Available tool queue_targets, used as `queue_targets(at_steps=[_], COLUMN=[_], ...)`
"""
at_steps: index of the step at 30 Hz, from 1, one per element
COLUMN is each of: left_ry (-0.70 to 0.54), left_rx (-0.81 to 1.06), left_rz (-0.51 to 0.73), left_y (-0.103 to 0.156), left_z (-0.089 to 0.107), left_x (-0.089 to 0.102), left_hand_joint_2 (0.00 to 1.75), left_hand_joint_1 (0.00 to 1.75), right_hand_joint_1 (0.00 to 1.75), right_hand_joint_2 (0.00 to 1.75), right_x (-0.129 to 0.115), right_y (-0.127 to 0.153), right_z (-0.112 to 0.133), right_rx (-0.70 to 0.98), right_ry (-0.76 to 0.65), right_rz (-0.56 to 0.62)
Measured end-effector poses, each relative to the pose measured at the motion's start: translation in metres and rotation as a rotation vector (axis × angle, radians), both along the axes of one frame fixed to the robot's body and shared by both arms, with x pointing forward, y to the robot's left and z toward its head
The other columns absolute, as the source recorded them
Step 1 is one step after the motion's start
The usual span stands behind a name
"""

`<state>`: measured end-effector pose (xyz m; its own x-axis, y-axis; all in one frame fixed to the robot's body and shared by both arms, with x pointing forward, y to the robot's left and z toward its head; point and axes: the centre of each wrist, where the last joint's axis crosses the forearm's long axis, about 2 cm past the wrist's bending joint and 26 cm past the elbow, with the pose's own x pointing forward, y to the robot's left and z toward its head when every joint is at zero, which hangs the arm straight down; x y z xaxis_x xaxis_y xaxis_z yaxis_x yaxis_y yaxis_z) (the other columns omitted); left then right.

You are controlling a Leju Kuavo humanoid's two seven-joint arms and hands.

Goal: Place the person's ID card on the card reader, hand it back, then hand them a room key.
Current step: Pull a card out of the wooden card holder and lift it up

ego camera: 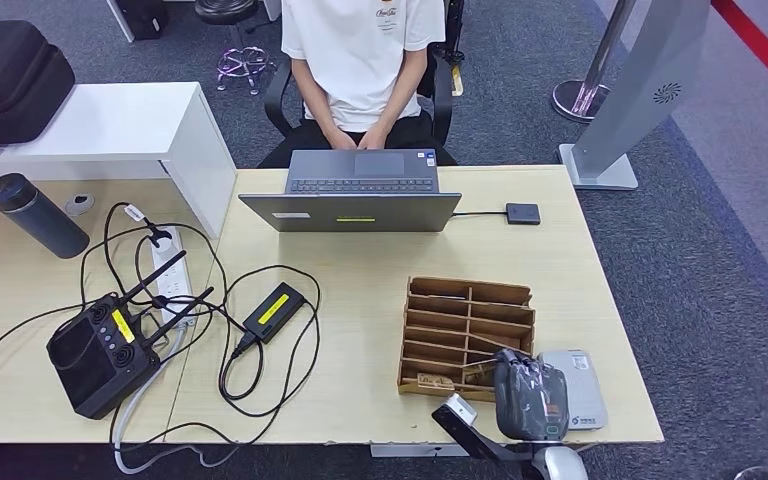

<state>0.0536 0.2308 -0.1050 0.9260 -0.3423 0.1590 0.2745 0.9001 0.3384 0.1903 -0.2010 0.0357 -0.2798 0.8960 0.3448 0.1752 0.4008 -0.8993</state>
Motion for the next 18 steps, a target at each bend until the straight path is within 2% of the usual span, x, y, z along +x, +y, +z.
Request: queue_targets(at_steps=[18], left_ry=[0.001], left_rx=[0.001], left_rz=[0.002], left_y=[0.001], left_z=[0.000], left_x=[0.000], left_hand_joint_2=[1.75], left_hand_joint_1=[0.00], right_hand_joint_1=[1.75], right_hand_joint_2=[1.75], right_x=[0.006], right_y=[0.002], right_z=[0.016], right_rx=[0.032], right_ry=[-0.072], right_rz=[0.017])
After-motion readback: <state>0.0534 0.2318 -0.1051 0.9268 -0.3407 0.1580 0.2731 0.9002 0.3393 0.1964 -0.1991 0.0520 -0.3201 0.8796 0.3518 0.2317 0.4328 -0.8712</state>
